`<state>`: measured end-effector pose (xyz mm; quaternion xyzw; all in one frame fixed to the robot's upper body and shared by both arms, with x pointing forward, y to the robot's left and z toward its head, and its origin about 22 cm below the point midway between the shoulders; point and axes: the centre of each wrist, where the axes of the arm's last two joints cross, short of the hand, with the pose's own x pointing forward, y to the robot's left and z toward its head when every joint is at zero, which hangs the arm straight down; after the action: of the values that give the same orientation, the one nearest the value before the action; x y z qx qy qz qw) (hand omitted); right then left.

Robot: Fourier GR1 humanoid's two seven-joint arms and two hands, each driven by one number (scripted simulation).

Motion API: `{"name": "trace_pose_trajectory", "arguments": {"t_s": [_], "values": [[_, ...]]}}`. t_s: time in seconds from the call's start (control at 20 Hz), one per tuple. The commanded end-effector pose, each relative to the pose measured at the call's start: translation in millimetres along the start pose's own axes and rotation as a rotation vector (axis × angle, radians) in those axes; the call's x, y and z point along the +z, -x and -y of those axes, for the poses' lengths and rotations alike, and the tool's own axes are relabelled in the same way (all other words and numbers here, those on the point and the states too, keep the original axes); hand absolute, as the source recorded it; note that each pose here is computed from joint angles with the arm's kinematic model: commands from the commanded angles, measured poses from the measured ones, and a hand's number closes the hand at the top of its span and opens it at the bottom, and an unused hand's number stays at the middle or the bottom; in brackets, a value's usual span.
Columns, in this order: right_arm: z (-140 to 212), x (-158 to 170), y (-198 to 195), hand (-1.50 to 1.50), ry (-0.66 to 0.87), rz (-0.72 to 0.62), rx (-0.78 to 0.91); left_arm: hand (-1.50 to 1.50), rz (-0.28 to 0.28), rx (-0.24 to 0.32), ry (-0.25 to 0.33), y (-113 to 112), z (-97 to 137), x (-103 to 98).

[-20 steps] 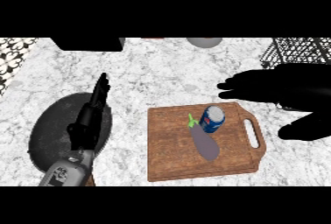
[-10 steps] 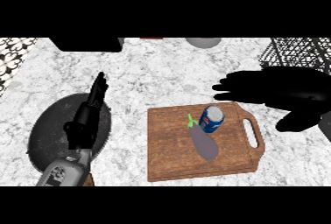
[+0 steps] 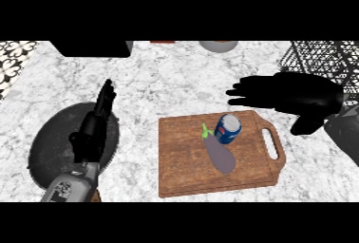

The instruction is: Pick the can from the cutting board and place it in the tiered basket

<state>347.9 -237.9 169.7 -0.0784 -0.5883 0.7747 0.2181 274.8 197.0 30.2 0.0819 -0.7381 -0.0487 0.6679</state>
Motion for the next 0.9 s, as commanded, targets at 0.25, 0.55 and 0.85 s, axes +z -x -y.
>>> {"name": "trace_pose_trajectory", "arguments": {"t_s": [0.25, 0.55, 0.85], "values": [[-10, -26, 15, -1.50, -0.087, 0.001, -0.082, 0.00, -0.016, -0.004, 0.011, -15, -13, 7], [-19, -20, 29, -1.50, -0.073, 0.038, -0.087, 0.00, 0.013, -0.006, 0.002, 9, -6, -1], [-36, -28, 31, -1.50, -0.118, 0.062, -0.114, 0.00, 0.009, -0.003, -0.020, -11, -10, -6]]}}
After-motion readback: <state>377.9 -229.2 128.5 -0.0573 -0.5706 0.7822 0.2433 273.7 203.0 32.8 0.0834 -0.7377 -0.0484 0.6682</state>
